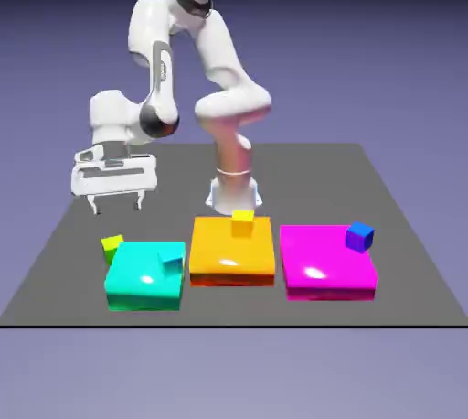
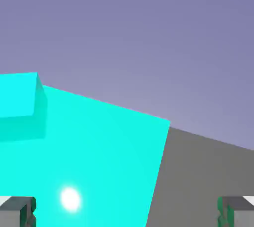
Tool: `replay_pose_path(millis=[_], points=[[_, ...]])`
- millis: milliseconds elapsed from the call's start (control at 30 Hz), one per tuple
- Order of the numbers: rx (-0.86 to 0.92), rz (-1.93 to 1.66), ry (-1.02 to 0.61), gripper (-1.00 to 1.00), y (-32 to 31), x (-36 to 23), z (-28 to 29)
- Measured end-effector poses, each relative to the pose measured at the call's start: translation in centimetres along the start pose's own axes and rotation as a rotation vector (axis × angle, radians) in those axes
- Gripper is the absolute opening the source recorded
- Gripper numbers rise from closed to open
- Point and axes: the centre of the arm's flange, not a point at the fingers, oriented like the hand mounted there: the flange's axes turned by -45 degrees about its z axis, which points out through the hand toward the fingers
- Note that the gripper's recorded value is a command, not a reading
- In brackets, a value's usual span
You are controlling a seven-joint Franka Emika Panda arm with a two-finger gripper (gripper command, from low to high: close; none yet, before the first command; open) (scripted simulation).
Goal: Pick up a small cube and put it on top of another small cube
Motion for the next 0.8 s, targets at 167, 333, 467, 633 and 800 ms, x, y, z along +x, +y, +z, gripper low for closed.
replay_pose_path(millis=[167,333,467,633,800], points=[[0.033,-0.033,-0.045,0.0,1.1,-4.9,1.4],[0.071,-0.067,-0.092,0.0,1.7,-10.0,2.6],[0.083,-0.08,-0.107,0.0,1.9,-12.1,3.5],[0.081,-0.079,-0.103,0.0,1.8,-12.9,7.1],[0.086,-0.081,-0.11,-1.0,1.3,-13.6,9.5]])
